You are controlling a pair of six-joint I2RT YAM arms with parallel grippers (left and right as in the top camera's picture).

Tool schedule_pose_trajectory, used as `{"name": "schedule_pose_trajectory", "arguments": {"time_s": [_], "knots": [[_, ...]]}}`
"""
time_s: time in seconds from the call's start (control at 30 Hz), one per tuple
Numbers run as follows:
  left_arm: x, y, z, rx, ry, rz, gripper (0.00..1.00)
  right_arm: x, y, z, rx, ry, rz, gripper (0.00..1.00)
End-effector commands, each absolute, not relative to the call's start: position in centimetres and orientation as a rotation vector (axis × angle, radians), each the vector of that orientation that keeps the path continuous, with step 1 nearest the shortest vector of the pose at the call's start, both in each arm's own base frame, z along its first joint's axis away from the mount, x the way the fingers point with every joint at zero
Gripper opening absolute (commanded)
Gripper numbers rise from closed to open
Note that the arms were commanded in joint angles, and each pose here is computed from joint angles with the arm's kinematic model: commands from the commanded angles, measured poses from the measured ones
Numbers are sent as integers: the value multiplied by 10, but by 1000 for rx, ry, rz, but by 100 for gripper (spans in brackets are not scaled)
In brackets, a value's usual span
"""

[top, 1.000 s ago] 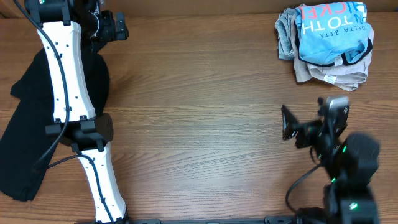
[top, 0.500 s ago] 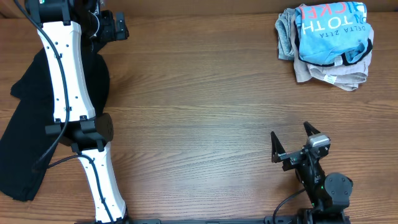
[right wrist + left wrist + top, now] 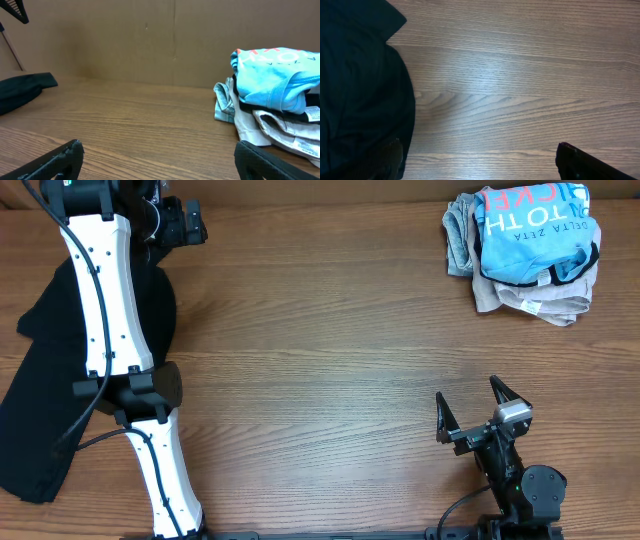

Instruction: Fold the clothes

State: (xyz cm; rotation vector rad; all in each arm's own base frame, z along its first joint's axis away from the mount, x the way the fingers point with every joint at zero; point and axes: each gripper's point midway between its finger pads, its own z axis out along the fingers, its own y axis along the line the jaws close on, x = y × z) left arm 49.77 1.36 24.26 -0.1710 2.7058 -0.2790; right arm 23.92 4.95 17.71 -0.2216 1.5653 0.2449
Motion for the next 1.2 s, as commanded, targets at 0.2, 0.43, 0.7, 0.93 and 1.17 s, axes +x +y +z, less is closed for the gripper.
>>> {"name": "schedule_pose_trajectory", "arguments": {"time_s": [0.2,0.43,0.7,0.93,1.17], "knots": [[498,17,238,-154,2716,-267,100,238,54,177,-235,1554,260,100],[498,17,238,-154,2716,-267,100,238,54,177,-235,1555,260,100],[498,17,238,-154,2716,-267,100,238,54,177,-235,1555,260,100],[498,16,238,-150,2717,-262,100,238,54,177,-235,1555,260,100],[484,2,261,-111,2698,-267,100,238,54,177,-235,1555,260,100]]}}
